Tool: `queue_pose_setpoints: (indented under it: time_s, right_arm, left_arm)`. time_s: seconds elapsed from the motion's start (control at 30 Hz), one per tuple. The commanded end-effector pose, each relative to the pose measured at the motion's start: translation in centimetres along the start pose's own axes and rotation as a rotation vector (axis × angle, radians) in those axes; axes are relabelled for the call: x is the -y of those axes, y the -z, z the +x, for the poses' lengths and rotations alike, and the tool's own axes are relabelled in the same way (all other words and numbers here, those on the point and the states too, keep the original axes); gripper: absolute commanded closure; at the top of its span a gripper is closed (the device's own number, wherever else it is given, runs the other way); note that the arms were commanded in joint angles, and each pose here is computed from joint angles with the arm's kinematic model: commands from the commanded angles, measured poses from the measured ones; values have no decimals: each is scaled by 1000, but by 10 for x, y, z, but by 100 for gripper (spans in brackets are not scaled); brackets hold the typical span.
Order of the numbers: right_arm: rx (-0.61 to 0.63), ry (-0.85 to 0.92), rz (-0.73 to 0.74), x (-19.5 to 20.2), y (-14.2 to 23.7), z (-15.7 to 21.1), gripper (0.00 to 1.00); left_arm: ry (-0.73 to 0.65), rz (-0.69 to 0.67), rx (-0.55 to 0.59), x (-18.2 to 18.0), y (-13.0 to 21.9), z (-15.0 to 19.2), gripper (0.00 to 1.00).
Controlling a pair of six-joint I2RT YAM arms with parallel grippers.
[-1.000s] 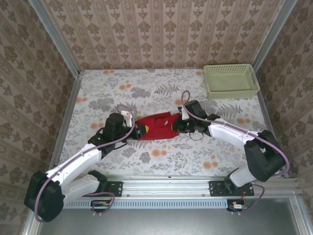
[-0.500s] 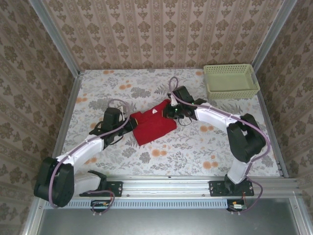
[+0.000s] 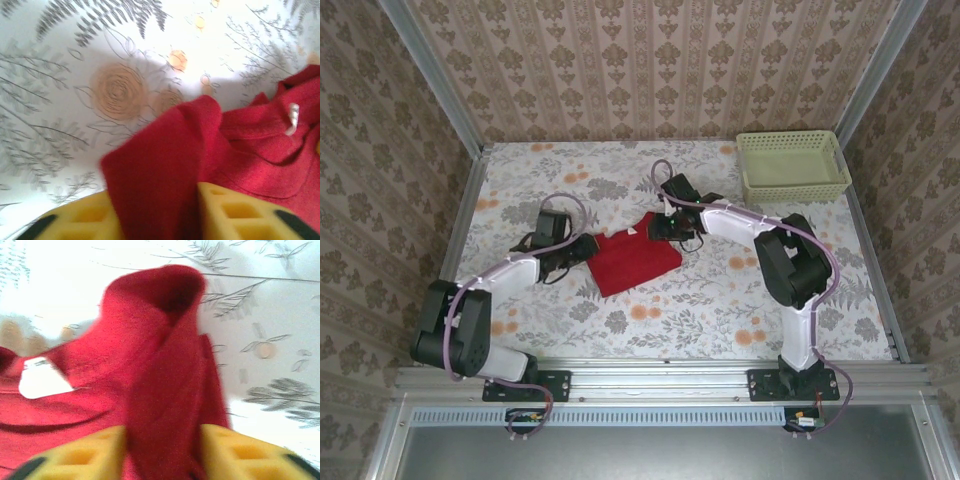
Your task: Fold the inside-out t-shirt
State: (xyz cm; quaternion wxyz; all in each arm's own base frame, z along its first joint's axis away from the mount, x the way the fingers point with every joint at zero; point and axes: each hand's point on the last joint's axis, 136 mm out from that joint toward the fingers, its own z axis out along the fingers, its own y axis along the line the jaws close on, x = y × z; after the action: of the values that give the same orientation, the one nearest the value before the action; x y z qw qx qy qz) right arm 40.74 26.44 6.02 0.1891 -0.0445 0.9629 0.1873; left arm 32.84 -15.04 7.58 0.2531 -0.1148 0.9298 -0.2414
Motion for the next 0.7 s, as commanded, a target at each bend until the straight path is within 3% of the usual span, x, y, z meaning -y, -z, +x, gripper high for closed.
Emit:
queue_pose_setpoints:
  time_s: [0.0, 0.07, 0.17, 0.27, 0.37, 0.67]
  right_arm:
    - [84, 56, 150, 13, 52, -18, 39]
    - [92, 96, 180, 11, 71, -12, 32]
    - [94, 134, 151, -7, 81, -3, 32]
    - [76, 124, 85, -25, 70, 6, 34]
    - [36, 93, 40, -37, 45, 12, 38]
    - [-50, -19, 143, 16, -9, 31, 38]
  left_arm:
    - [-50, -148, 29, -6, 41, -14, 48]
    - [-84, -204, 71, -6, 65, -15, 46]
    - [-113, -150, 100, 16, 77, -8, 44]
    - [-140, 4, 62, 55, 59, 10, 44]
    - [-125, 72, -1, 68, 28, 18, 48]
    - [-40, 34, -90, 19, -30, 25, 57]
